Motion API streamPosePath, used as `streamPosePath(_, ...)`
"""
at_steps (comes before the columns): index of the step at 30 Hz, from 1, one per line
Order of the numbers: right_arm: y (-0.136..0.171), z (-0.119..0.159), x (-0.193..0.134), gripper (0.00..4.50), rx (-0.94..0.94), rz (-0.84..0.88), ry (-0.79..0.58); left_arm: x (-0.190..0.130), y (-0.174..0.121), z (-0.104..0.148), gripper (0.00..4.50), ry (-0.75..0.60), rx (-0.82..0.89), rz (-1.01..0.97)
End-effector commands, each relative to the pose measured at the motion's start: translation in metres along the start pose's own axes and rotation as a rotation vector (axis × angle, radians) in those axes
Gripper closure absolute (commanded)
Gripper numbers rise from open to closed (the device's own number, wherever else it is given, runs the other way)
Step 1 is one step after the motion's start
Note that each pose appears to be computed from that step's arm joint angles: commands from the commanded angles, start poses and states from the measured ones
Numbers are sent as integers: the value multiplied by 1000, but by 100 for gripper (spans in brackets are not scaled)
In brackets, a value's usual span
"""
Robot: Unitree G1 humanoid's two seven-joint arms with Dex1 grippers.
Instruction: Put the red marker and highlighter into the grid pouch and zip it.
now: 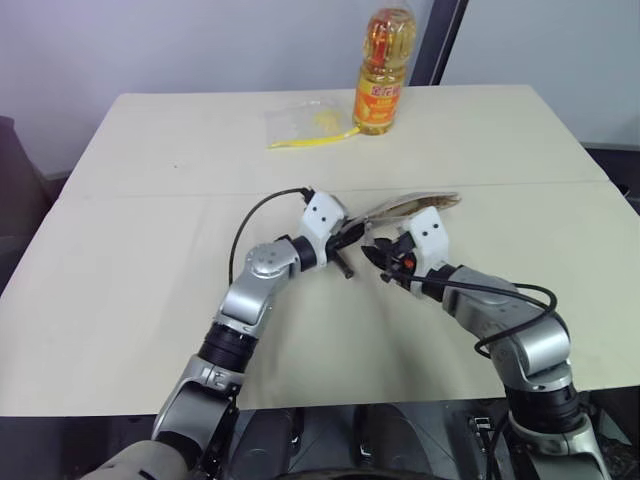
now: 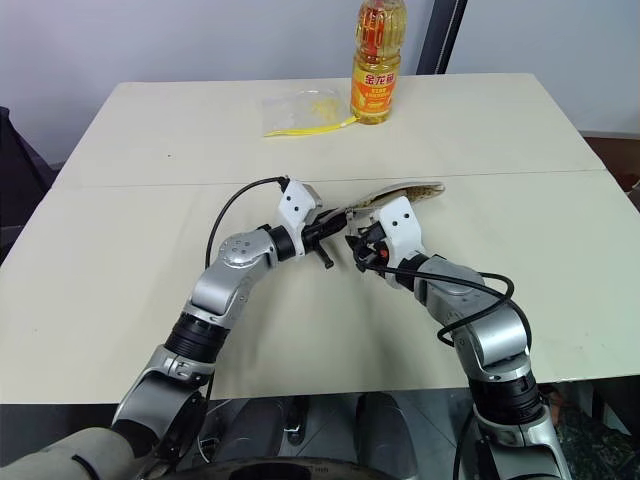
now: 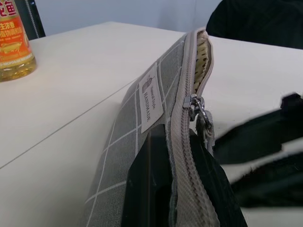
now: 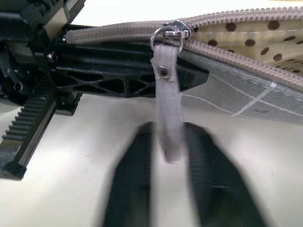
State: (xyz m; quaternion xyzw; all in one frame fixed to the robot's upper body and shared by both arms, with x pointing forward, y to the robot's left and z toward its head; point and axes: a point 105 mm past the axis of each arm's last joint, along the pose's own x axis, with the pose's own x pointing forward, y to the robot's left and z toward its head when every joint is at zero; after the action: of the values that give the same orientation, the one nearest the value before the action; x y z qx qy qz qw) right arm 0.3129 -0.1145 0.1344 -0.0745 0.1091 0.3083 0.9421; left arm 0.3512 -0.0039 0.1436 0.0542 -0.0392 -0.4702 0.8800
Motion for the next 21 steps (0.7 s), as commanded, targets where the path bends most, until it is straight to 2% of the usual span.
streamPosePath(1, -12, 17, -9, 447, -52, -46, -56, -1, 4, 14, 450, -39, 41, 10)
streamPosePath(8, -48, 34, -29, 447, -152, -176, -63, -8, 17, 9, 450, -13, 76, 32)
streamPosePath(14, -117, 68, -74, 447, -276, -460, -73, -25, 28, 0, 450, 28, 122, 42)
streamPosePath(17, -135, 66, -85, 447, -301, -522, -27, -35, 31, -7, 450, 52, 144, 36)
streamPosePath(21, -136, 56, -84, 447, -309, -503, 13, -41, 32, -9, 450, 58, 146, 34)
